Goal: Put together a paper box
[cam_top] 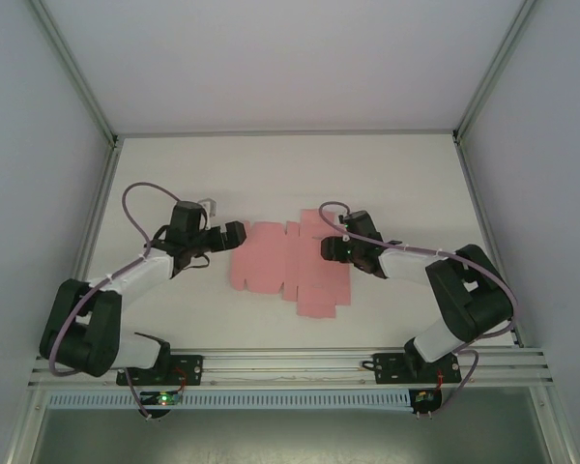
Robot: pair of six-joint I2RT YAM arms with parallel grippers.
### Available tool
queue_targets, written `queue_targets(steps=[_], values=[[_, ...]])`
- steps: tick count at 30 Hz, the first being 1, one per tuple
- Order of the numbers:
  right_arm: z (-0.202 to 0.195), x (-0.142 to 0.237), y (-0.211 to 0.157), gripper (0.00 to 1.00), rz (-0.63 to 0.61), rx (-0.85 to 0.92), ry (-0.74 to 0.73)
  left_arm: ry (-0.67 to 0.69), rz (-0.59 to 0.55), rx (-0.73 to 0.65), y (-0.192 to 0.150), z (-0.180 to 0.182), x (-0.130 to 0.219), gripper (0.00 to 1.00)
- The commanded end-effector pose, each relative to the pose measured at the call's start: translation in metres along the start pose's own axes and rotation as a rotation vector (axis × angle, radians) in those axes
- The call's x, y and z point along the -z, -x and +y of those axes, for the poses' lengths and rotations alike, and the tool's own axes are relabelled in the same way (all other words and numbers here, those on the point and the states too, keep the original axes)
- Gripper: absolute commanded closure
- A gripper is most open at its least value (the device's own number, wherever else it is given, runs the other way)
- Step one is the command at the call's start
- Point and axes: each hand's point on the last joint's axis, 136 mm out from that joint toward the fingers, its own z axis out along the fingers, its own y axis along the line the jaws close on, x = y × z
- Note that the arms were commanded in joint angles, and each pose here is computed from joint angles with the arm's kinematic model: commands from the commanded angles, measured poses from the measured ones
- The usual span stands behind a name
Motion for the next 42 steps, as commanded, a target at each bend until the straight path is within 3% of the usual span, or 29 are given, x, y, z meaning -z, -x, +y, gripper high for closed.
queue_targets(steps=[1,4,9,12,14,16,20,22,26,29,34,38,42], values=[[-0.019,-0.005,-0.016,0.42,0.032,-0.096,-0.016,-0.101,0.061,0.03,-0.009,-0.017,-0.008,0.0],[-0.028,-0.006,-0.027,0.42,0.054,-0.095,-0.037,-0.165,0.088,0.034,-0.013,-0.025,-0.016,0.0],[-0.021,-0.014,-0.035,0.42,0.086,-0.103,0.006,-0.407,0.166,0.058,-0.022,-0.064,-0.03,0.0],[-0.028,-0.018,-0.04,0.43,0.094,-0.119,-0.02,-0.434,0.2,0.074,-0.03,-0.066,-0.037,0.0],[-0.032,-0.019,-0.044,0.43,0.099,-0.115,-0.037,-0.454,0.195,0.068,-0.029,-0.069,-0.038,0.05],[-0.033,-0.018,-0.043,0.42,0.087,-0.11,-0.041,-0.491,0.179,0.062,-0.025,-0.076,-0.035,0.21],[-0.024,-0.008,-0.027,0.41,0.043,-0.087,0.009,-0.532,0.139,0.025,-0.011,-0.091,-0.023,0.8],[-0.011,0.003,-0.013,0.37,0.012,-0.058,0.078,-0.53,0.113,-0.009,-0.005,-0.096,-0.016,1.0],[0.012,0.036,0.024,0.3,-0.109,0.049,0.205,-0.521,0.039,-0.111,0.007,-0.105,0.002,1.0],[0.015,0.063,0.045,0.28,-0.2,0.048,0.315,-0.612,-0.027,-0.199,0.017,-0.129,0.028,1.0],[0.034,0.113,0.053,0.36,-0.273,0.053,0.589,-0.701,-0.098,-0.249,0.024,-0.167,0.075,1.0],[0.049,0.136,0.045,0.36,-0.296,0.119,0.666,-0.678,-0.142,-0.295,0.021,-0.183,0.099,1.0],[0.044,0.145,0.039,0.36,-0.341,0.139,0.627,-0.688,-0.205,-0.294,0.022,-0.188,0.123,1.0]])
